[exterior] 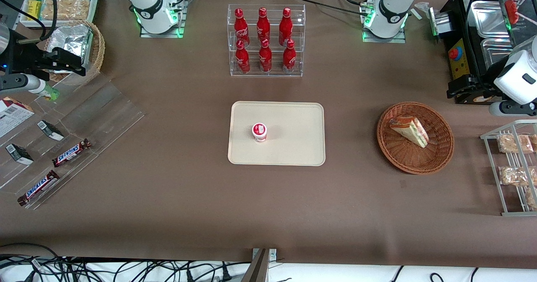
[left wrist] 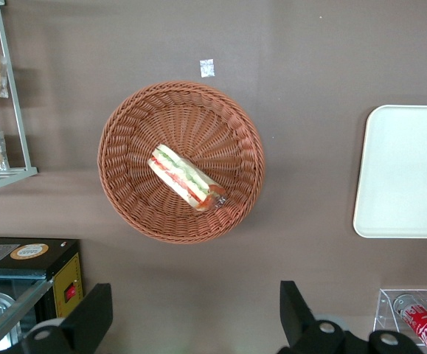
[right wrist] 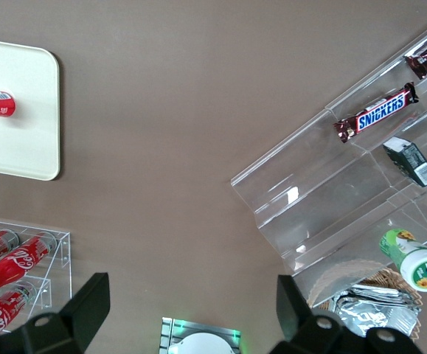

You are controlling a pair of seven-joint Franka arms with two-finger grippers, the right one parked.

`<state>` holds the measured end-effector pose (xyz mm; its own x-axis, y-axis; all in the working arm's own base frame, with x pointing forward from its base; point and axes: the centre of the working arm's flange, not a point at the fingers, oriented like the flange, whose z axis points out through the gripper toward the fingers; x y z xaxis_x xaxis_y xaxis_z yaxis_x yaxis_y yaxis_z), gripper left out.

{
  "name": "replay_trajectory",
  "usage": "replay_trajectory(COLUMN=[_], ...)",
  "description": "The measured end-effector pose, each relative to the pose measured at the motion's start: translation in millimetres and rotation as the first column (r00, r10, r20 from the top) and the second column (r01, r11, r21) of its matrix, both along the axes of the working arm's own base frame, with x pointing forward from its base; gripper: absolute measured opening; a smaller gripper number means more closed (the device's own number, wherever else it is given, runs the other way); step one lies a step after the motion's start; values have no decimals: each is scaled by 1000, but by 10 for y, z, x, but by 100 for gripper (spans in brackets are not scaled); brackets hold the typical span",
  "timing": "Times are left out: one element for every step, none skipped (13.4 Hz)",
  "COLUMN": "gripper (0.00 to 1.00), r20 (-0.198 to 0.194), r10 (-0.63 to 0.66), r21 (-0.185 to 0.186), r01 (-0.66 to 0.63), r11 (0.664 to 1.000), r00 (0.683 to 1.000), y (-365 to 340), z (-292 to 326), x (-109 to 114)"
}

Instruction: Place sandwich from basket to tray

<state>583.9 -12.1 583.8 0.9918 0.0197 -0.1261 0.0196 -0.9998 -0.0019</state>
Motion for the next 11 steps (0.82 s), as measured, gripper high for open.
replay_trajectory(gripper=[100, 100, 100, 100, 100, 100, 100, 100, 100, 100, 100], r20=[-2, -6, -9, -9, -10, -13, -23, -35, -40, -46, -46], r10=[-1, -3, -5, -6, -6, 5, 41, 90, 129, 172, 228], r21=[0, 0, 0, 0, 0, 2, 8, 16, 24, 33, 43], r01=[1, 3, 5, 6, 6, -5, -41, -89, -128, -170, -226], r11=[1000, 1000, 1000, 1000, 1000, 1000, 999, 996, 991, 985, 973], r00=[1000, 1000, 1000, 1000, 1000, 1000, 999, 995, 991, 984, 973], y=[-3, -13, -24, -38, -52, -72, -87, -93, -94, -95, -94], z=[-1, -5, -6, -7, -10, -26, -74, -174, -312, -478, -646], x=[-3, -8, -11, -12, -12, -12, -11, -5, 7, 11, 14])
